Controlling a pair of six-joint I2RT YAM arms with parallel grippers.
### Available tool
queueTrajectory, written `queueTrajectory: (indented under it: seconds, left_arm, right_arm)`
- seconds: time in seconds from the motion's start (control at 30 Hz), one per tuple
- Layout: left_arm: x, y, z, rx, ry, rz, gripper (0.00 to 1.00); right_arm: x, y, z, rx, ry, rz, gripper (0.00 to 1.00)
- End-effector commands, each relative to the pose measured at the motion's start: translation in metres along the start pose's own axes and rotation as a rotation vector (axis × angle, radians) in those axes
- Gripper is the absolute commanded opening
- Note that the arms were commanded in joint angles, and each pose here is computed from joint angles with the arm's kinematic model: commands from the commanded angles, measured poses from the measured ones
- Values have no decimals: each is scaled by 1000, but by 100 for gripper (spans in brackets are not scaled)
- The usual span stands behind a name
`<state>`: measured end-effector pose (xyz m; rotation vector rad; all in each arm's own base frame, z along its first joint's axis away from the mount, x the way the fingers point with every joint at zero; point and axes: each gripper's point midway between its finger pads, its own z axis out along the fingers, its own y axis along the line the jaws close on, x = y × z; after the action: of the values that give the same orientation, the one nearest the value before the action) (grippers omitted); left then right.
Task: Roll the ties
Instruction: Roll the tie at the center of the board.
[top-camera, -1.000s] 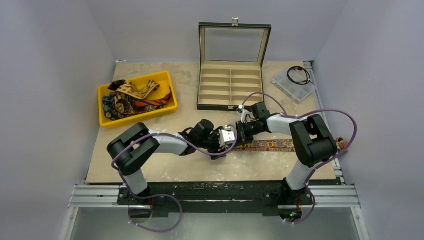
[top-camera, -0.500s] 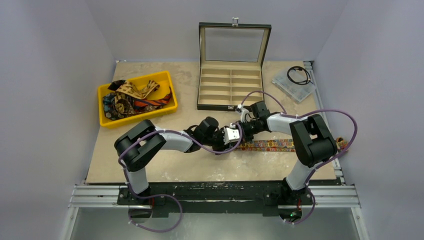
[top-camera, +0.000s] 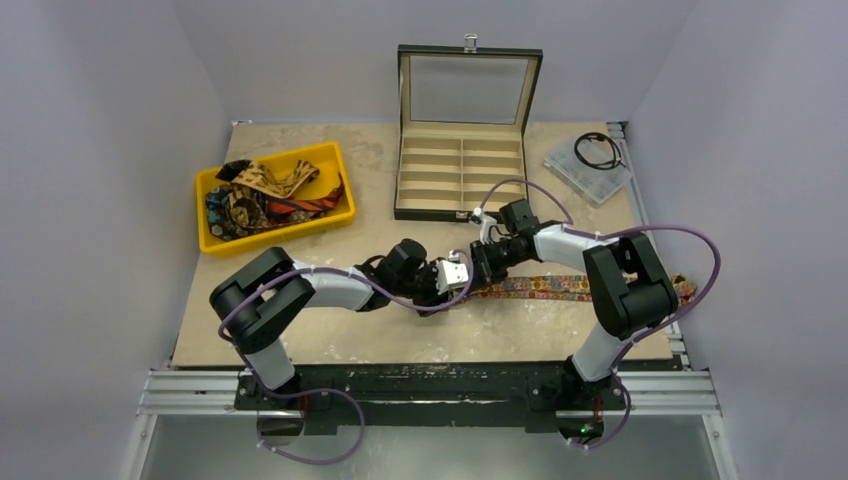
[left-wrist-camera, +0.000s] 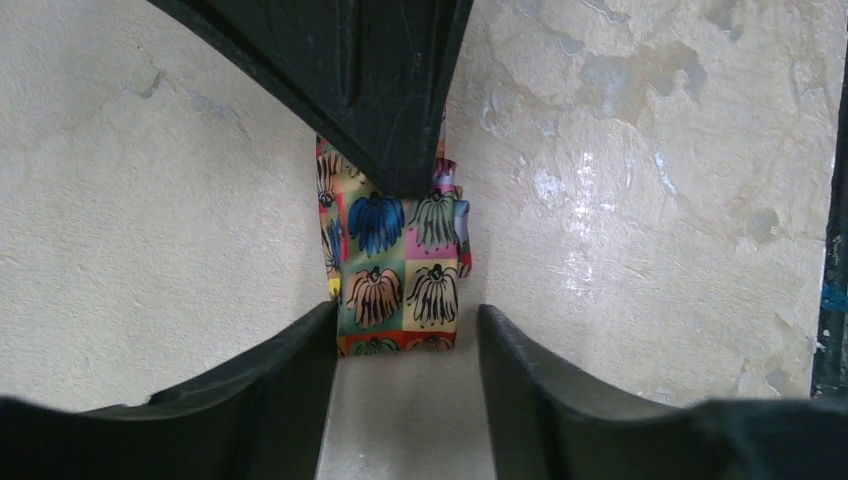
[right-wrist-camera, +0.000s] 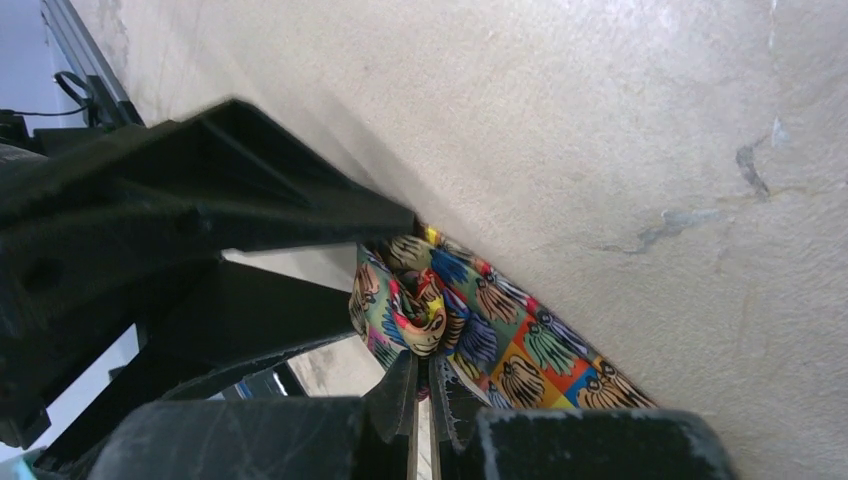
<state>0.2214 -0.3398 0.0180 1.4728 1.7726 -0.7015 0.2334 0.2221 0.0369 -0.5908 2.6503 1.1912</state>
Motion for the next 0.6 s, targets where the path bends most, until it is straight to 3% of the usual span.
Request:
queueTrajectory:
  seconds: [0.0,0.17,0.43,0.57]
  left_arm:
    - [19,-7,-4,14,54,-39,60]
    - [0,-6,1,8,4,-13,72]
    - [-19,17,28,-89,4,2,75]
    - [-18,11,29,-44,-3,56,72]
  right_arm:
    - [5,-5,0,24,4,-14,0]
    - [2,-10,5,27,0,-10,0]
    - [-8,-2,2,6,-25,-28,0]
    - [-7,-2,1,6,-21,-31,0]
